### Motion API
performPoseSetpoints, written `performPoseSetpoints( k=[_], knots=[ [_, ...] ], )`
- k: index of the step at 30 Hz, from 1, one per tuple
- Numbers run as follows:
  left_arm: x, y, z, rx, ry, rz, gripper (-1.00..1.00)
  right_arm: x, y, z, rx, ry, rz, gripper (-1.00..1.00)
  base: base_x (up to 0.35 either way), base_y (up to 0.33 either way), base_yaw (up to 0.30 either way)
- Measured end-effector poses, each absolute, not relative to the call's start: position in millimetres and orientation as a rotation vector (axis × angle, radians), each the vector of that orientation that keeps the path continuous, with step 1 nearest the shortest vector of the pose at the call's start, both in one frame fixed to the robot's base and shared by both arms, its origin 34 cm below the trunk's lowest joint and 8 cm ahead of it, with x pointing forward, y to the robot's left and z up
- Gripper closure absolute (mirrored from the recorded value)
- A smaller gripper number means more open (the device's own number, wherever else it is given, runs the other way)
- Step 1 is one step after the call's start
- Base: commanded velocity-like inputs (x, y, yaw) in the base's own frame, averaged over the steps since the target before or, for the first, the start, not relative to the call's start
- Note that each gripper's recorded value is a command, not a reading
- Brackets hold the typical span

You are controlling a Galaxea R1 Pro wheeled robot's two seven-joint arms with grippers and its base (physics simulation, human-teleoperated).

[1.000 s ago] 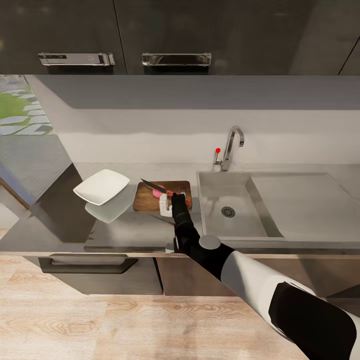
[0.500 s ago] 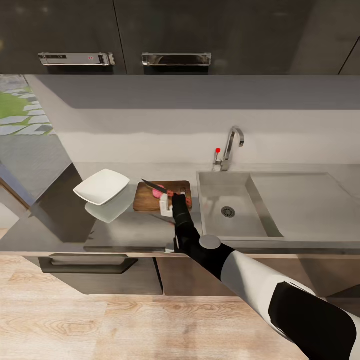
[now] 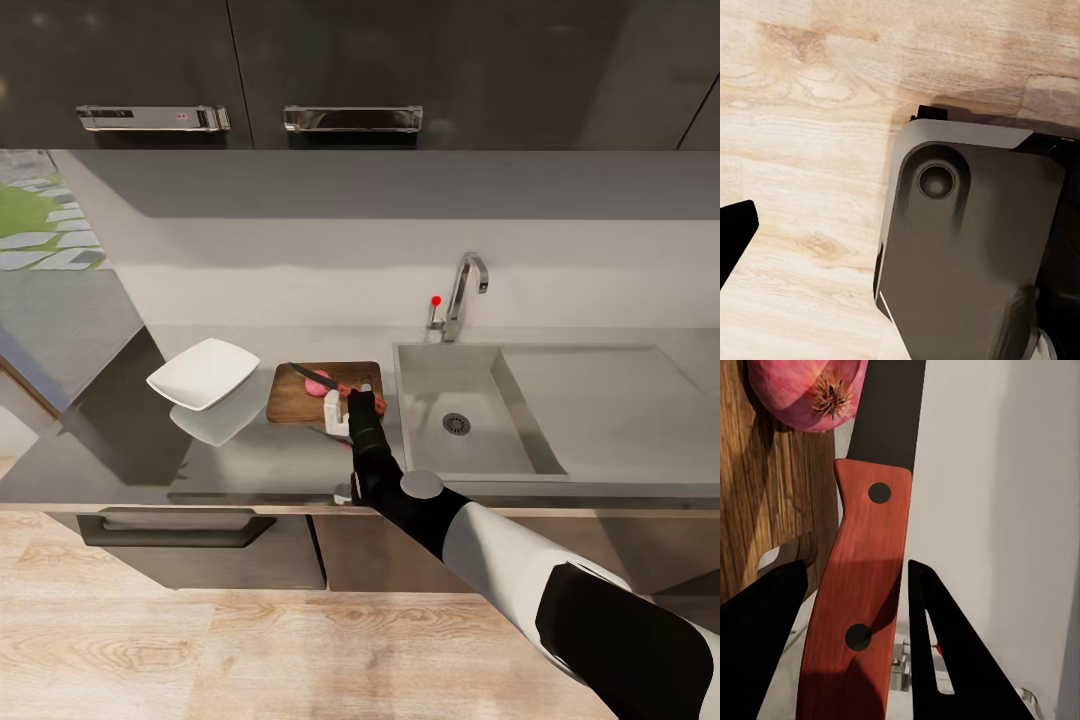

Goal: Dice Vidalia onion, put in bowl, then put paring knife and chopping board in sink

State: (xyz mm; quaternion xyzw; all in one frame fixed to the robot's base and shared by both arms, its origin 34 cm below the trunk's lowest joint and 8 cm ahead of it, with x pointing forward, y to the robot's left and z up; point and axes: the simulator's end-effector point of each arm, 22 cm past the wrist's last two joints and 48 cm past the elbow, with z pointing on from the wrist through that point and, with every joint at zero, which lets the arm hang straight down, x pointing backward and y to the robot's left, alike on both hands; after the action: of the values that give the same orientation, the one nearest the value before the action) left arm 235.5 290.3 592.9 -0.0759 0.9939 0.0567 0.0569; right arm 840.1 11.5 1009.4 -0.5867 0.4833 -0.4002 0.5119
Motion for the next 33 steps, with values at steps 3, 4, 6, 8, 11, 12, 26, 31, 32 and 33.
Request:
performPoseSetpoints(
  k=[3, 4, 6, 8, 11, 12, 26, 31, 32, 33],
  knots=[
    [235.5, 290.3, 592.9, -0.23, 3.014, 0.172, -1.0, 840.2, 11.5, 1009.3, -1.411, 1.163, -0.963, 1.0, 0.0, 0.0, 0.0],
    [235.5, 290.3, 592.9, -0.23, 3.014, 0.172, -1.0, 840.2, 11.5, 1009.3, -1.411, 1.163, -0.963, 1.0, 0.0, 0.0, 0.0],
    [235.5, 290.3, 592.9, -0.23, 3.014, 0.172, -1.0, 840.1, 11.5, 1009.3, -1.412, 1.163, -0.963, 1.0, 0.0, 0.0, 0.0],
    [235.5, 290.3, 592.9, -0.23, 3.014, 0.172, -1.0, 840.1, 11.5, 1009.3, -1.411, 1.163, -0.963, 1.0, 0.0, 0.0, 0.0],
    [235.5, 290.3, 592.9, -0.23, 3.014, 0.172, -1.0, 840.1, 11.5, 1009.3, -1.412, 1.163, -0.963, 1.0, 0.0, 0.0, 0.0],
    [235.5, 290.3, 592.9, -0.23, 3.014, 0.172, -1.0, 840.1, 11.5, 1009.3, -1.412, 1.163, -0.963, 1.0, 0.0, 0.0, 0.0],
    [235.5, 290.3, 592.9, -0.23, 3.014, 0.172, -1.0, 840.2, 10.9, 1008.7, -1.412, 1.164, -0.964, 1.0, 0.0, 0.0, 0.0],
    [235.5, 290.3, 592.9, -0.231, 3.014, 0.172, -1.0, 840.2, 10.6, 1008.1, -1.414, 1.166, -0.964, 1.0, 0.0, 0.0, 0.0],
    [235.5, 290.3, 592.9, -0.231, 3.014, 0.172, -1.0, 840.3, 10.4, 1007.8, -1.415, 1.167, -0.964, 1.0, 0.0, 0.0, 0.0],
    [235.5, 290.3, 592.9, -0.231, 3.014, 0.172, -1.0, 840.5, 8.5, 1005.5, -1.419, 1.17, -0.967, 1.0, 0.0, 0.0, 0.0]
  ],
)
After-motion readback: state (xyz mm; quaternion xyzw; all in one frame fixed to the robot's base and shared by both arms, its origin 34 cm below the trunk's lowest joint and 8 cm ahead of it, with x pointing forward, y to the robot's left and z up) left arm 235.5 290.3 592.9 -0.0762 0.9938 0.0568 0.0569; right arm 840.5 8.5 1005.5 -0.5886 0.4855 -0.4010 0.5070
